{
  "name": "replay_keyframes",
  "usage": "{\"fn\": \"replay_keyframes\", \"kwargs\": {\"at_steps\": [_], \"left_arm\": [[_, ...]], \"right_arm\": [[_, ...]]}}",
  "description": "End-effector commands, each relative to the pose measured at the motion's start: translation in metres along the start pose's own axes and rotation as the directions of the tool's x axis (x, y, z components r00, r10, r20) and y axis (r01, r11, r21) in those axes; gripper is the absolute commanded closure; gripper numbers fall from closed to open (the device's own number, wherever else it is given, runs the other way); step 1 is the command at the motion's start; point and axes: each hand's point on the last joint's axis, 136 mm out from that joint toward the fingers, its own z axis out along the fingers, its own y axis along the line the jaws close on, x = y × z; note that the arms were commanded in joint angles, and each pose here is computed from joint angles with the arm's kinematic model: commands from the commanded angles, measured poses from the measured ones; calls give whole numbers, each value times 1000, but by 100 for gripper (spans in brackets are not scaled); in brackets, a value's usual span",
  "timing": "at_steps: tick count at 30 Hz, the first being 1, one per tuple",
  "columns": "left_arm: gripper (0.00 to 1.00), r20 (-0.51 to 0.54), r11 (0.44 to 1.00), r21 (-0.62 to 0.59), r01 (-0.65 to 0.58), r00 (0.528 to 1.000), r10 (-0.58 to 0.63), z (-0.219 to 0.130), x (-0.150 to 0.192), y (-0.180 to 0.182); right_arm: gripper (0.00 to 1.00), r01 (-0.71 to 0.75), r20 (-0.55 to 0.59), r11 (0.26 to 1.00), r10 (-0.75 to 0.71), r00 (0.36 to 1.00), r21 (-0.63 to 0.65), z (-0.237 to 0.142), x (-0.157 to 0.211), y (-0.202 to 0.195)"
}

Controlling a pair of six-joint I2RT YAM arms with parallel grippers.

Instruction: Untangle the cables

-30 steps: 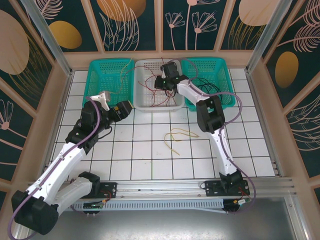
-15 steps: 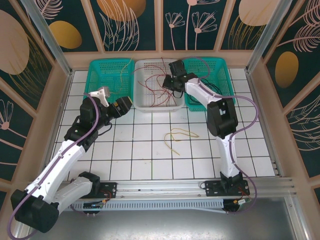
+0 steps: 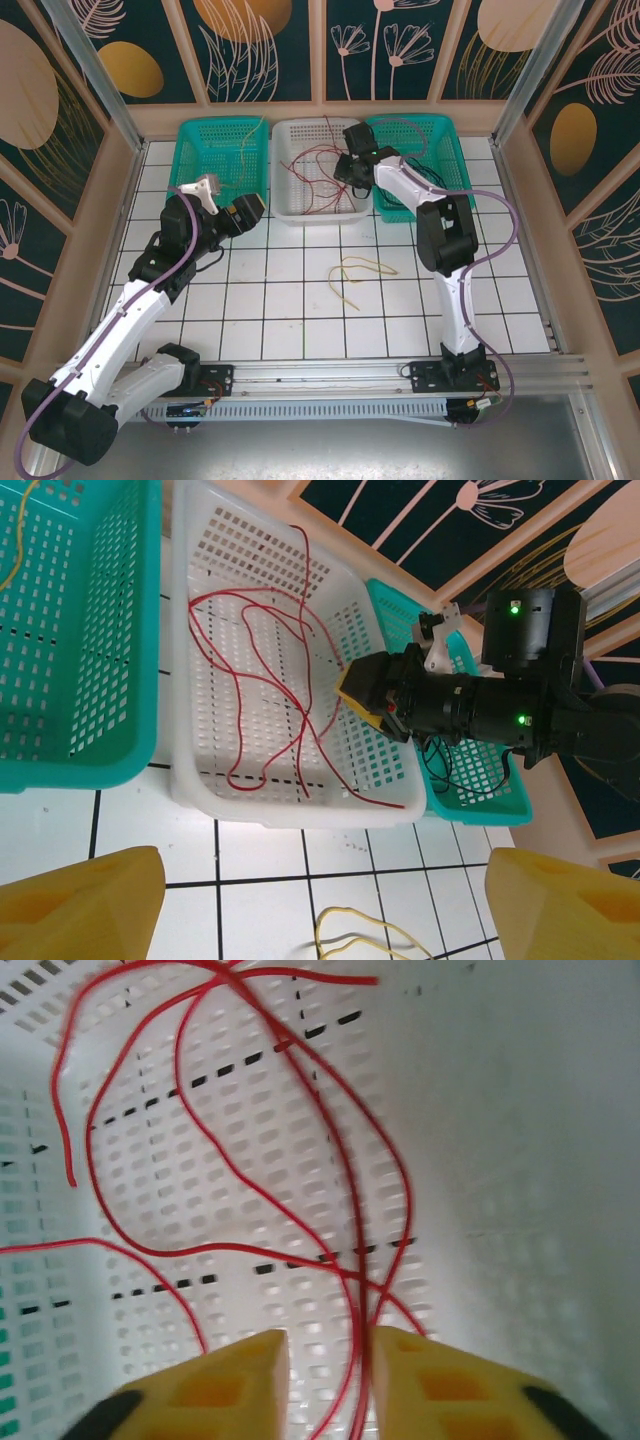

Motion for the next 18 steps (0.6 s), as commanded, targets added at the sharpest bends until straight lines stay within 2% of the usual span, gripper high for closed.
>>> {"fn": "replay_keyframes", "kwargs": {"at_steps": [1, 5, 8, 11, 14, 18], "left_arm": [[14, -2, 1000, 10, 3, 1000, -3, -2, -3, -5], [9, 16, 1000, 21, -7, 1000, 6, -4, -10, -11], [8, 29, 999, 30, -20, 999, 20, -5, -15, -15], [8, 62, 999, 25, -33, 998, 31, -9, -22, -17], [8, 85, 999, 24, -45, 995, 43, -11, -28, -19], [11, 72, 999, 32, -35, 997, 32, -5, -25, -18]], "right_arm": [[55, 61, 44, 997, -58, 997, -51, -24, -12, 29], [45, 127, 133, 991, -120, 984, -44, -65, -30, 49], [45, 169, 188, 985, -162, 969, -20, -103, -36, 55], [44, 235, 236, 972, -224, 946, -19, -144, -22, 58], [44, 244, 243, 970, -234, 941, -12, -171, 8, 35], [46, 151, 202, 988, -154, 967, 29, -186, 45, -35]]}}
